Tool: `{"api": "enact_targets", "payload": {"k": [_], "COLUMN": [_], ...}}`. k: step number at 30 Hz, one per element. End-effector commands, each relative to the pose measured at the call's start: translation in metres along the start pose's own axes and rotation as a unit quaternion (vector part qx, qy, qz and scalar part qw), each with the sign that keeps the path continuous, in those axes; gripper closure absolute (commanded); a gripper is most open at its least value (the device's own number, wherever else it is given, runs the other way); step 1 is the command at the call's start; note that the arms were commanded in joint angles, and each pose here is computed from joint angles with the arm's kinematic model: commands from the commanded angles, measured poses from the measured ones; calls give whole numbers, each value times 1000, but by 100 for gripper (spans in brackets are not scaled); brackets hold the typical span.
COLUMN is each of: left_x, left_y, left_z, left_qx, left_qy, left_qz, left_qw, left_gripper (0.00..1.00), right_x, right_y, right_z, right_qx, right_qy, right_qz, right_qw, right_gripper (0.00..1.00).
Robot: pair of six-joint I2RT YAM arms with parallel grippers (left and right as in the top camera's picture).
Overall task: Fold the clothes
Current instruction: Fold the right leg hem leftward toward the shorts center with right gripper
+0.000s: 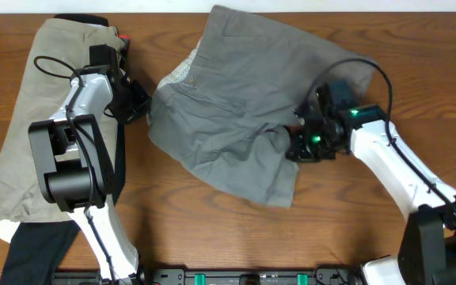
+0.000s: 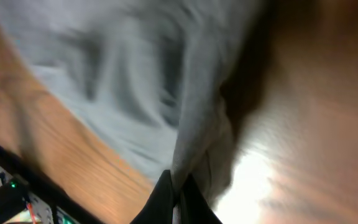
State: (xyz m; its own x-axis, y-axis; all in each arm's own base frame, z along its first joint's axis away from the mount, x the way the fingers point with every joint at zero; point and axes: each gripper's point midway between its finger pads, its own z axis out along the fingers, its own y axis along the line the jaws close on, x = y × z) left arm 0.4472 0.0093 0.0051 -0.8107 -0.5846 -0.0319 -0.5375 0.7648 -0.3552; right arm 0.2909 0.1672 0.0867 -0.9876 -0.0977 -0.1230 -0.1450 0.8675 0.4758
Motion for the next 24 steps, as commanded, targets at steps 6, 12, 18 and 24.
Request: {"api": "enact_targets", "payload": {"k": [6, 12, 18, 24], "left_x": [0, 2, 7, 10], "left_y": [-3, -5, -14, -19], "left_z": [-4, -3, 0, 1], "left_qx": [0, 0, 1, 2], "left_qy": [-4, -3, 0, 1], "left_qz": [8, 11, 22, 29], "left_qw": [1000, 1000, 1000, 1000], "left_gripper": [94, 94, 94, 94], "right_x": [2, 24, 40, 34], "right_y": [50, 70, 81, 74], "right_z": [24, 37, 44, 36], "right_qx": [-18, -19, -7, 1], "right_qy": [0, 30, 49, 43], "right_qz": [-84, -154, -205, -187], "right_qw": [996, 987, 977, 982], "right_gripper": [94, 82, 61, 46]}}
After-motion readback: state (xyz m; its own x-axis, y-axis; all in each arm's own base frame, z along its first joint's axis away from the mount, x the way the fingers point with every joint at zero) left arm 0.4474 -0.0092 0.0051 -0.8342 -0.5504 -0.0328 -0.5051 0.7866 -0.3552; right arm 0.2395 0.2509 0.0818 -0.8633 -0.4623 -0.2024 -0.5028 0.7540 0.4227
